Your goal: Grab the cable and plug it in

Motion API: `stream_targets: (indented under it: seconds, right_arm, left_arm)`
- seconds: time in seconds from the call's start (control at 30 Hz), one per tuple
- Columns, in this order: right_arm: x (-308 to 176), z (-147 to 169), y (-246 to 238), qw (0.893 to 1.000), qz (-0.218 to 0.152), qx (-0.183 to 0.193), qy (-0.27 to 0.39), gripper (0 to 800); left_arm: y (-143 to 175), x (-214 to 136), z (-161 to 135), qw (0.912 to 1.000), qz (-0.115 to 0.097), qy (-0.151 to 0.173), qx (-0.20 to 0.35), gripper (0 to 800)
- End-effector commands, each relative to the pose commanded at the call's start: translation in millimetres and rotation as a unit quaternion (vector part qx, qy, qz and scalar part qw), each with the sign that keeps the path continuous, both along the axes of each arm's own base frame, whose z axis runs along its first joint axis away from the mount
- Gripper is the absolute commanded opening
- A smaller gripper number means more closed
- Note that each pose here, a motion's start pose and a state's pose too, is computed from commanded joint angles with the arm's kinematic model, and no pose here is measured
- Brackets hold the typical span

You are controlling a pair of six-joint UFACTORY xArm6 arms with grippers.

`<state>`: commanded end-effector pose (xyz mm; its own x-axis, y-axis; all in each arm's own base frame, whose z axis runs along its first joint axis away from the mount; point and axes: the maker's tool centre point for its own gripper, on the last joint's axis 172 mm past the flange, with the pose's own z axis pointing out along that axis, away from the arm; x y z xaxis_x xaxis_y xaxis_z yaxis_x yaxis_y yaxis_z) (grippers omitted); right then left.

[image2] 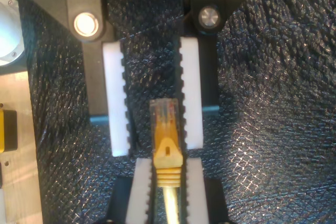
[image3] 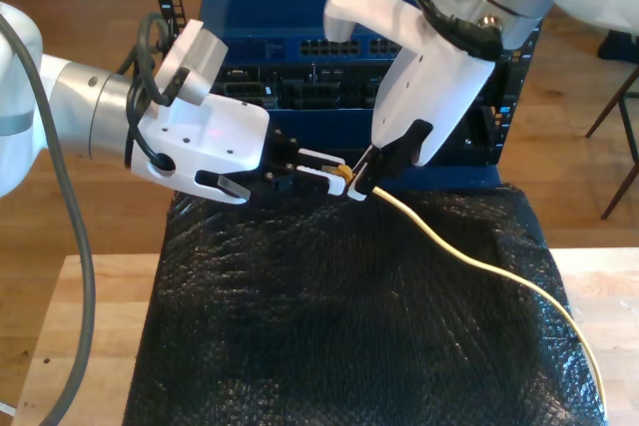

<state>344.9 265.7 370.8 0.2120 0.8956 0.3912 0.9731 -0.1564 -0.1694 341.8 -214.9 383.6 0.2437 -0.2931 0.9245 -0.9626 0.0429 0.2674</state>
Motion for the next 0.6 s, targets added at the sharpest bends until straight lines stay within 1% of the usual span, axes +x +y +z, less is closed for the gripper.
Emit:
stream_targets:
  seconds: [0.13, 0.23, 0.3, 0.37, 0.4, 0.5, 0.53, 0.57, 0.6]
  right_arm:
    - [-0.1, 0.6, -0.1, 1.0, 0.0, 0.0, -0.001, 9]
    - [-0.4, 1.5, 0.2, 1.0, 0.001, 0.001, -0.001, 10]
    - [-0.3, 1.3, -0.1, 1.0, 0.001, 0.001, -0.002, 14]
    - [-0.7, 0.8, 0.1, 1.0, 0.001, 0.001, -0.001, 38]
    - [-0.7, 0.6, -0.5, 1.0, 0.0, 0.001, 0.0, 62]
    - [-1.6, 0.6, -0.5, 1.0, 0.0, 0.001, 0.001, 214]
    - [-2.7, -0.3, -0.8, 1.0, 0.003, 0.001, 0.002, 284]
    - [-3.6, 0.1, -1.0, 1.0, 0.004, 0.0, 0.003, 376]
    - [-3.9, 0.9, -1.4, 1.0, 0.004, 0.002, 0.002, 426]
  left_arm:
    - [0.1, 0.0, -1.9, 1.0, 0.001, 0.002, 0.0, 137]
    - [0.3, 0.0, -1.9, 1.0, 0.002, 0.001, 0.001, 38]
    - [1.5, 2.1, -2.4, 1.0, 0.006, -0.001, 0.003, 29]
    - [1.6, 2.4, -2.5, 1.0, 0.007, -0.001, 0.004, 5]
    - [2.2, 2.8, -2.5, 1.0, 0.008, -0.001, 0.004, 5]
    - [2.7, 3.9, -1.8, 0.9999, 0.01, 0.0, 0.004, 5]
    - [2.8, 4.3, -1.9, 0.9999, 0.011, 0.001, 0.004, 3]
    - [3.5, 5.2, -2.5, 0.9999, 0.013, 0.002, 0.005, 3]
    - [4.0, 5.9, -1.6, 0.9999, 0.014, 0.002, 0.004, 3]
